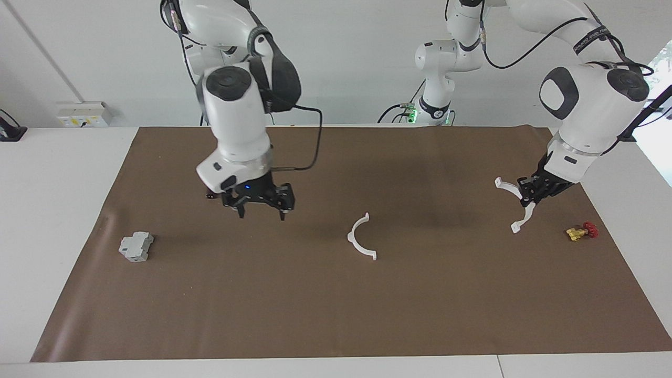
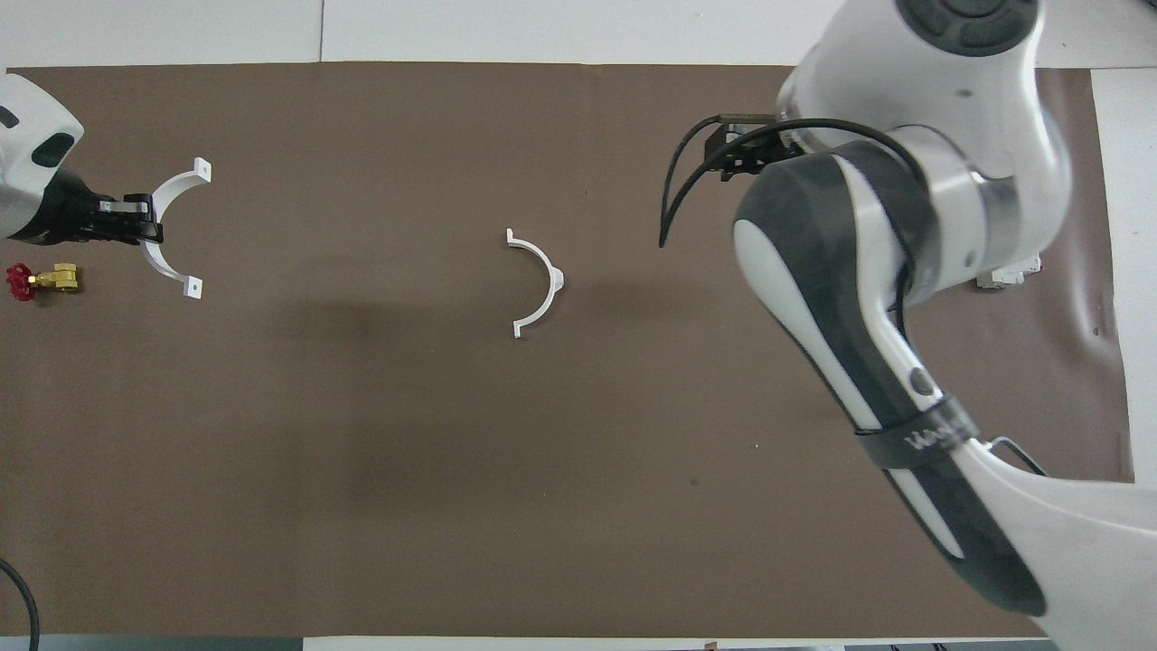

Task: Assemble drain pipe with both arms
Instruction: 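Release the clamp half and withdraw the right gripper to rest, then carry the other clamp half with the left gripper onto the placed half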

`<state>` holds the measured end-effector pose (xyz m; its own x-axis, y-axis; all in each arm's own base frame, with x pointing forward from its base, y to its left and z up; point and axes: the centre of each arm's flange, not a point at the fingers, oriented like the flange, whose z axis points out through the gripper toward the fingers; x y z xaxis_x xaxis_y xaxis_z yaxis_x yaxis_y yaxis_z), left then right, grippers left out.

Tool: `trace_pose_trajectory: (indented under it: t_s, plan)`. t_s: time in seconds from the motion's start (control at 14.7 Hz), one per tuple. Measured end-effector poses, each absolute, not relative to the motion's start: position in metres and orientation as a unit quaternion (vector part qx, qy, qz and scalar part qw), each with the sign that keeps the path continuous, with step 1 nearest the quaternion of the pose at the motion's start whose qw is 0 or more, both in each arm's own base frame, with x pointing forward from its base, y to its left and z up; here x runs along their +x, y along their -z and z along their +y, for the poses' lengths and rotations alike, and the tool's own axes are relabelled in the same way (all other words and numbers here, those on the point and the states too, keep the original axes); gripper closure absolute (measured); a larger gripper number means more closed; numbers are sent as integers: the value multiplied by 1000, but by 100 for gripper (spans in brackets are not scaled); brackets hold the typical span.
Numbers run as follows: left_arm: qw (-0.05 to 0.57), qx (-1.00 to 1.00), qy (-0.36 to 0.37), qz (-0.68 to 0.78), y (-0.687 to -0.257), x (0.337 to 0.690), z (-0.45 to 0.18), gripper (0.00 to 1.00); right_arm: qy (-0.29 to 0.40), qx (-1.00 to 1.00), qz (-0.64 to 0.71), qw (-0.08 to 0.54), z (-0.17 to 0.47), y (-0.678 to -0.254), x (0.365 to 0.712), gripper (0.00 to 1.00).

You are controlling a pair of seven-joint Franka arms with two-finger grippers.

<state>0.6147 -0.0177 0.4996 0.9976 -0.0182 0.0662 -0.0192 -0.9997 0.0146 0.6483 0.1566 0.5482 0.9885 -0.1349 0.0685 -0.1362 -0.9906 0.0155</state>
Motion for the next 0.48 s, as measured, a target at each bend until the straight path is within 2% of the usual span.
trace_pose_trajectory:
  t_s: [0.14,0.48]
  plan:
    - [-7,999,-32,-12,-496,613,-53,79,-8,997,-72,17,108,-573,631,0]
    - [-18,999,-38,14,-460,610,-152,79,-1,996,-82,16,17,-616,605,0]
